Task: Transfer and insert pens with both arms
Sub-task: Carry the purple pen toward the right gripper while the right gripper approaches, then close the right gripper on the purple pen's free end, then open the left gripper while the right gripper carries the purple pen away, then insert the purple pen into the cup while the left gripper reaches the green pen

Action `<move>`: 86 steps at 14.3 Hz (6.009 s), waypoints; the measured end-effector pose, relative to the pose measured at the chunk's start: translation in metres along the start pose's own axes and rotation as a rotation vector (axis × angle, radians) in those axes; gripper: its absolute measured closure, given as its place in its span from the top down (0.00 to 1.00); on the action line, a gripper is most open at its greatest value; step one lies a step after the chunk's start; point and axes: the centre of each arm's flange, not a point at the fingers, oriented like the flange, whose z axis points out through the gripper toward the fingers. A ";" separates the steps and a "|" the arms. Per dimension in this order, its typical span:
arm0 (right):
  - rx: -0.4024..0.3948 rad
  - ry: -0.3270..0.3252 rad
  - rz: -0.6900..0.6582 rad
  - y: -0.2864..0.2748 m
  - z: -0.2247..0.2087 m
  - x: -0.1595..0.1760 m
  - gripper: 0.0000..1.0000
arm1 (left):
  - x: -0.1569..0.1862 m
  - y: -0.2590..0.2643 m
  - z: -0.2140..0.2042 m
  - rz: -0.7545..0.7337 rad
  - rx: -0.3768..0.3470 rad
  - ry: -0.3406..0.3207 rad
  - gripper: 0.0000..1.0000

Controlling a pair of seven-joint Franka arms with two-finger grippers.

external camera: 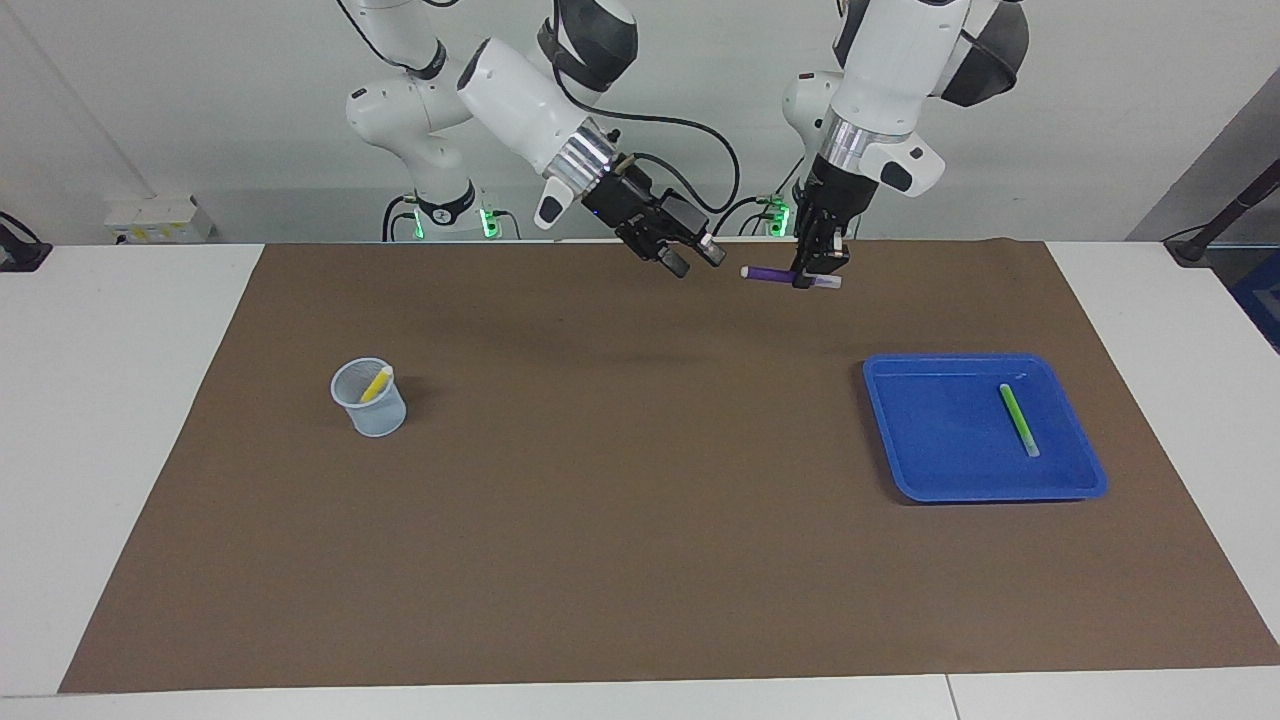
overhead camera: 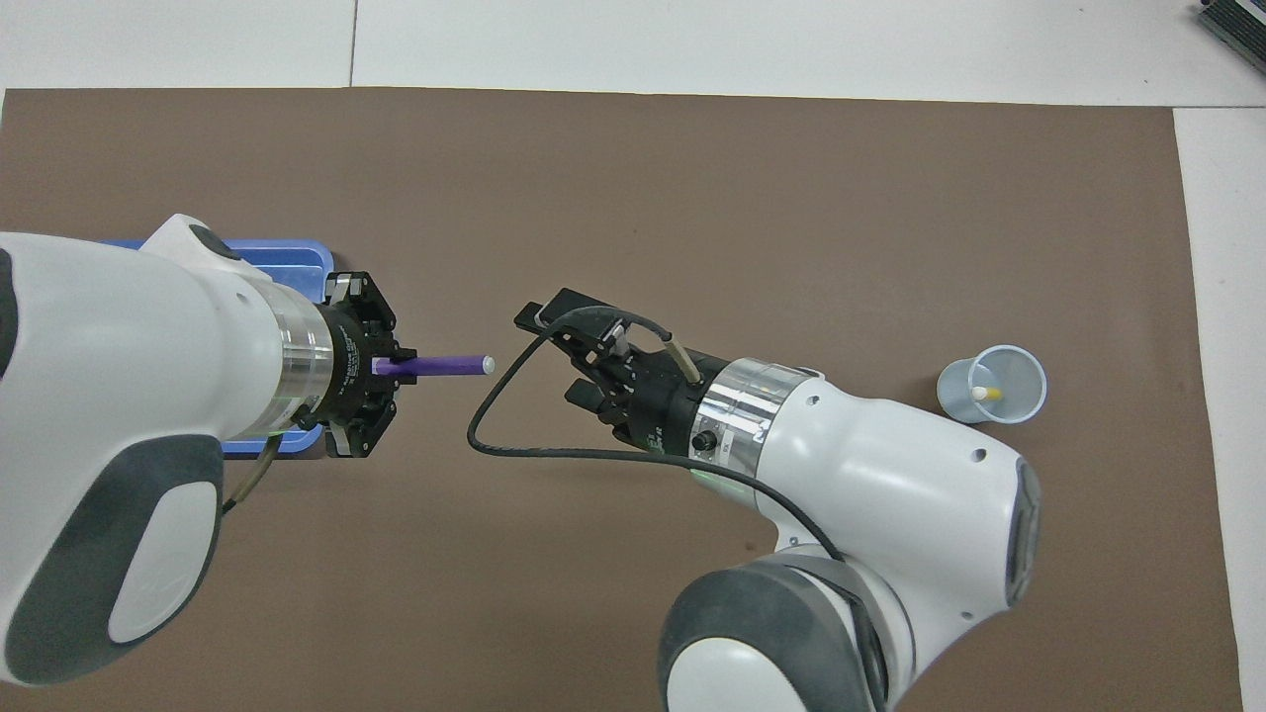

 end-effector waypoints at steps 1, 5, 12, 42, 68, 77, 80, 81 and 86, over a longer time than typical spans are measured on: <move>0.002 -0.003 0.003 -0.001 0.006 -0.006 1.00 | -0.003 -0.002 0.000 0.001 0.002 0.000 0.17; -0.005 -0.021 0.005 0.000 0.019 -0.020 1.00 | -0.006 -0.004 0.000 0.002 0.007 0.001 0.17; 0.004 -0.022 0.017 -0.002 0.020 -0.028 0.71 | -0.006 -0.008 -0.005 0.002 0.009 0.003 0.17; 0.026 0.002 0.022 0.001 0.037 -0.037 0.20 | -0.005 -0.010 -0.007 0.022 0.009 0.003 0.78; -1.083 -0.576 -1.628 0.067 -0.155 0.222 0.20 | 0.284 -0.013 0.001 1.204 0.092 -0.029 0.81; -1.075 -0.559 -1.745 0.141 -0.165 0.264 0.20 | 0.367 -0.014 0.048 1.394 0.069 -0.006 0.81; -1.075 -0.563 -1.744 0.145 -0.165 0.262 0.37 | 0.390 -0.005 0.076 1.423 0.059 0.006 0.80; -1.076 -0.562 -1.745 0.145 -0.166 0.262 0.47 | 0.395 -0.001 0.086 1.429 0.056 0.011 0.80; -1.070 -0.578 -1.730 0.132 -0.173 0.253 1.00 | 0.412 0.014 0.130 1.496 0.044 0.036 0.80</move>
